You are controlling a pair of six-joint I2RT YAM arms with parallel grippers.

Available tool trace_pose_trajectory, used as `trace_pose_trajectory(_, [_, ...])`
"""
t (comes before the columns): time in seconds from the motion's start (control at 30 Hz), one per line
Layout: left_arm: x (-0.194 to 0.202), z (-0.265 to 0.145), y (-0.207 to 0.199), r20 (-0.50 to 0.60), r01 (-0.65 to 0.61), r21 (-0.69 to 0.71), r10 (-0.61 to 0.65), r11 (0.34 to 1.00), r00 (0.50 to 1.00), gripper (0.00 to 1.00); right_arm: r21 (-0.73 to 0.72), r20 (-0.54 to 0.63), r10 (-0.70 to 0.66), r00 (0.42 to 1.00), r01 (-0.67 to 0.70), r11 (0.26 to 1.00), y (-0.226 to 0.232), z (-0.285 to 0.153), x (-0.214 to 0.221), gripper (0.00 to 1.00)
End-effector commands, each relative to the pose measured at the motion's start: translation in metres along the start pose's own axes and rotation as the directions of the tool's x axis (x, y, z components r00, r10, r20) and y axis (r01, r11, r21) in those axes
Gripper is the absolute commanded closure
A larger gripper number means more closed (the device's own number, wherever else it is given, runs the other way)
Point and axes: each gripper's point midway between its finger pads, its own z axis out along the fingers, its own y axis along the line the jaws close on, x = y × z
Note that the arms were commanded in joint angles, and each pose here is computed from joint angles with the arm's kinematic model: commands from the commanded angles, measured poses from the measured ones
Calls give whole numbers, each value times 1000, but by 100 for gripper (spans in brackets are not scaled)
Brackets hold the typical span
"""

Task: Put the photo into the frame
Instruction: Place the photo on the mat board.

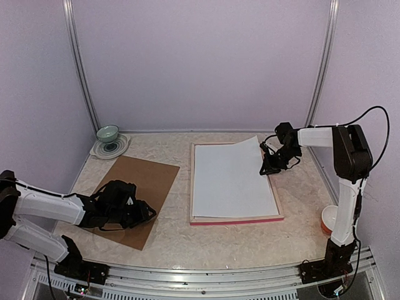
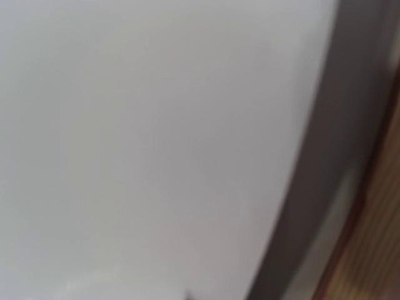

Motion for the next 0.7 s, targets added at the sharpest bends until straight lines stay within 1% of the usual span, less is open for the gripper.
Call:
trace_pose_trajectory(0.0, [3, 4, 3, -14, -11, -5, 11, 1000, 1000, 52, 25, 28, -25, 999, 24, 999, -4, -12, -13, 92])
trace_pose_trajectory(0.13, [3, 4, 4, -15, -9, -6, 9, 1000, 1000, 52, 44, 35, -33, 999, 32, 999, -7, -13, -16, 91])
trace_pose_trajectory(0.47, [4, 3, 3, -15, -3, -3, 3, 1000, 1000, 52, 31, 44, -38, 998, 37, 999, -5, -12, -22, 89])
trace_pose_trajectory(0.53, [4, 3, 3, -15, -2, -2, 2, 1000, 1000, 52, 25, 41, -35, 999, 34, 999, -4, -10, -21, 87])
trace_pose_trajectory(0.67, [5, 3, 3, -18, 1, -2, -1, 1000, 1000, 52, 30, 35, -30, 999, 29, 999, -4, -9, -18, 78])
